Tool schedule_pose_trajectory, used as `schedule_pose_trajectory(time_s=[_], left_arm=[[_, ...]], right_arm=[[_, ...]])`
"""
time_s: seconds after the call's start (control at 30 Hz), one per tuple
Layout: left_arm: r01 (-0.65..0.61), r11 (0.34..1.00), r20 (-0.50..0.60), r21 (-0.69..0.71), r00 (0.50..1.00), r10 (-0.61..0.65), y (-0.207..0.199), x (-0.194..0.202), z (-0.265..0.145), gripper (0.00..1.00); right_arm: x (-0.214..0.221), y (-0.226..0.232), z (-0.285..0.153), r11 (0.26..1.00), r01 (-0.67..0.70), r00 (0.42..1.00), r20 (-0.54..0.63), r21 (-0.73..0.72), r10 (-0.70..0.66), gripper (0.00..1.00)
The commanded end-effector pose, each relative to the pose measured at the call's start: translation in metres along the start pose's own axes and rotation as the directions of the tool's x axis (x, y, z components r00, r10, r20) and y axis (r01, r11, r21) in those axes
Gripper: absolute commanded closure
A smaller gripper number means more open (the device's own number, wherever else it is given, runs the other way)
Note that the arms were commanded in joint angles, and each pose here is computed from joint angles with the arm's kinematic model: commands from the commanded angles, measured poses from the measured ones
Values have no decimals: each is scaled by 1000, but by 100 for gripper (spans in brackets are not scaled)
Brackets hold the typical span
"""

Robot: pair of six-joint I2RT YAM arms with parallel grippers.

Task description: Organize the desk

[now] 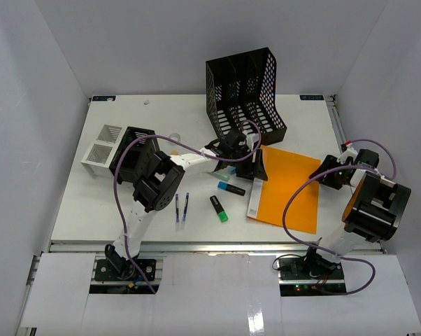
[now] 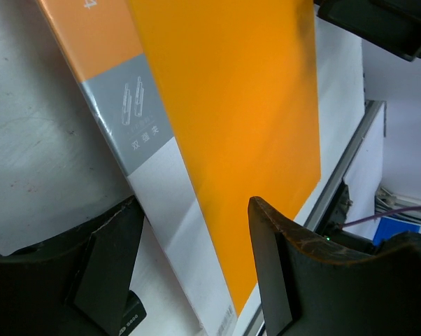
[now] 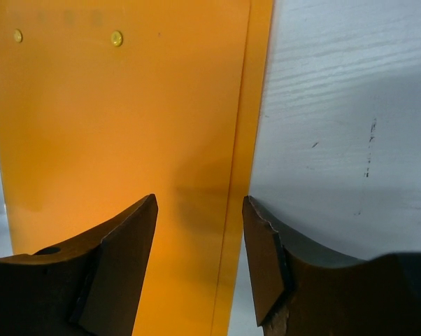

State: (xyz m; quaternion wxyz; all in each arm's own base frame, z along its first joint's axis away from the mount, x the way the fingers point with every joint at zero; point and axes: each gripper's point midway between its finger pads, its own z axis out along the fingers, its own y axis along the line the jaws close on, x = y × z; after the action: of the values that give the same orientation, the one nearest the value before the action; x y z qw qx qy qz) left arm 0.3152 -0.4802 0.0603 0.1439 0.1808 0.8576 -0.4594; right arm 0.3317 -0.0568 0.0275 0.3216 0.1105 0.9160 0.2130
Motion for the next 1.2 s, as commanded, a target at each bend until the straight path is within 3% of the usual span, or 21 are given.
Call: schedule_pose_trajectory(time_s=[0.0, 0.23, 0.4, 0.57, 0.7, 0.77, 0.93, 1.03, 1.17], left_arm=[[-107, 950, 57, 292, 994, 95, -78, -12, -11, 29], [-121, 925, 84, 361, 992, 97, -96, -18, -18, 31], [-104, 931, 91, 351, 993, 77, -96, -22, -16, 40], [-95, 937, 98, 336, 993, 65, -97, -27, -17, 66], [-109, 939, 105, 326, 991, 79, -101, -29, -22, 95], [-129, 940, 115, 316, 989, 96, -105, -31, -28, 100], [-281, 915, 196, 290, 953, 231, -128, -39, -60, 100], [-357, 896, 235, 265, 925, 299, -140, -41, -81, 100], [-444, 866, 289, 231, 881, 375, -160, -45, -113, 100]], right_arm=[[54, 14, 6, 992, -118, 978, -180, -54, 106, 43], [53, 17, 7, 990, -123, 978, -180, -68, 109, 43], [51, 21, 5, 989, -122, 979, -176, -86, 106, 43], [46, 25, 2, 988, -107, 983, -162, -111, 89, 43], [37, 30, -5, 988, -68, 990, -136, -137, 49, 42], [29, 35, -14, 987, -4, 995, -99, -159, -12, 41], [8, 69, -42, 933, 219, 975, 35, -285, -219, 28], [-2, 99, -71, 843, 408, 913, 163, -350, -374, 16], [-11, 126, -100, 749, 565, 824, 288, -348, -488, 12]])
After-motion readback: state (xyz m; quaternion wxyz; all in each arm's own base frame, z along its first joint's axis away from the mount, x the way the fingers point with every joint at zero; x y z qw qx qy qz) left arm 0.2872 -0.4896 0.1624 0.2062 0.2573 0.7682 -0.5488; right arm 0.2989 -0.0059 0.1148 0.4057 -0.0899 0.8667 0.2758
